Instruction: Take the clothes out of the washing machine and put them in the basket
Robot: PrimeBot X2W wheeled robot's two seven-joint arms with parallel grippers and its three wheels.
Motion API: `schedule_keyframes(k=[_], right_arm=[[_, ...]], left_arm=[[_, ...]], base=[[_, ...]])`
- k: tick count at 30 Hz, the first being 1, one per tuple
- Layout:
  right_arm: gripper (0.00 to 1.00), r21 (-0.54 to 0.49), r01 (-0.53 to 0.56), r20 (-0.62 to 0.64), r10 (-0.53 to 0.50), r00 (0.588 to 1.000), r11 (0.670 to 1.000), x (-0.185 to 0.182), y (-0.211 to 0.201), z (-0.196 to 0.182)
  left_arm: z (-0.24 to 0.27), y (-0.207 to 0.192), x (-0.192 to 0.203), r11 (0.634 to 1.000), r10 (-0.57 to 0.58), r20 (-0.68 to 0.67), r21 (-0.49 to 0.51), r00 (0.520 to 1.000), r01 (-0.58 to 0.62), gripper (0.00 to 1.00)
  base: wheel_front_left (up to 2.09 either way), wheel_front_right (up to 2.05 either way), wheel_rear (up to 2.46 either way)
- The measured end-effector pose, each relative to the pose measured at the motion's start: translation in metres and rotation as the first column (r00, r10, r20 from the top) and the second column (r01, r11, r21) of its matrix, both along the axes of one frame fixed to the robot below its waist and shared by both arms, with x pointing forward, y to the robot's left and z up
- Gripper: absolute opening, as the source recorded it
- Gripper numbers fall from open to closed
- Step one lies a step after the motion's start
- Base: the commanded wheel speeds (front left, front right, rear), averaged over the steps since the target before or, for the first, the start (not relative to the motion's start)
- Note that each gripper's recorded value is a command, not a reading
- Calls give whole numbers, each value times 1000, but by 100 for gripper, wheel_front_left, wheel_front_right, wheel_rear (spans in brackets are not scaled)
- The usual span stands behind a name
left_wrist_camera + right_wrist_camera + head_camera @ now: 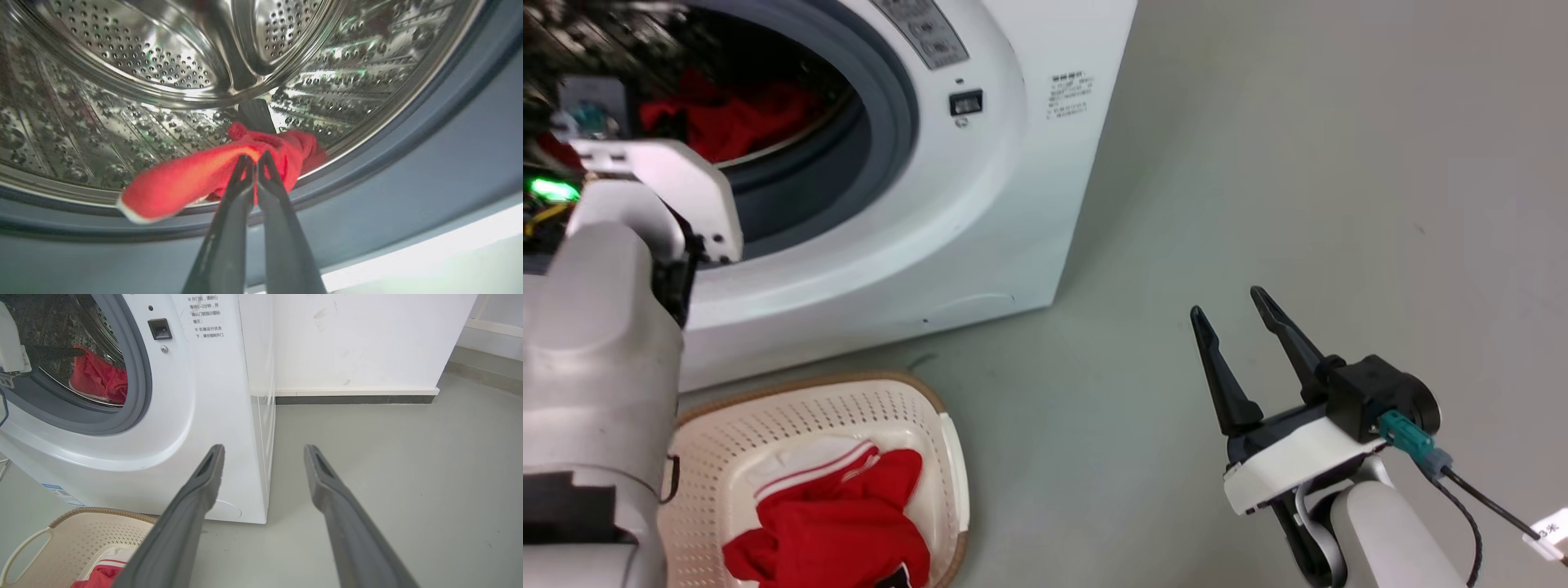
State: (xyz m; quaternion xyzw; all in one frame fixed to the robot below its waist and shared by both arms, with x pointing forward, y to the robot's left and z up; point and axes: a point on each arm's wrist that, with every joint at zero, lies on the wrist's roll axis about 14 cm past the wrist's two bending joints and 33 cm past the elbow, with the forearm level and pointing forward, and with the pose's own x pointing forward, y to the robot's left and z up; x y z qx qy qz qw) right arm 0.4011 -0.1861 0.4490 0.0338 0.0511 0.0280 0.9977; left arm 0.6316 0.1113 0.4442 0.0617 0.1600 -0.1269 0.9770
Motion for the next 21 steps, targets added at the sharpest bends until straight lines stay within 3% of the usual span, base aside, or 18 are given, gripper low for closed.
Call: schedule_keyframes(k=[4, 12, 21], right_arm=[[100, -1, -6, 30, 6, 1000, 1000, -7, 3, 12], [100, 11, -33, 72, 32, 997, 999, -19, 15, 31], [100, 13, -76, 104, 74, 992, 997, -27, 30, 45]], left_arm=[[32, -5, -17, 999, -20, 139, -23, 990, 23, 0], [85, -4, -53, 996, -5, 288, -83, 958, 30, 0], [174, 7, -93, 987, 29, 524, -151, 851, 59, 0]], base=[[0, 0, 0], [0, 0, 0], [0, 0, 0]])
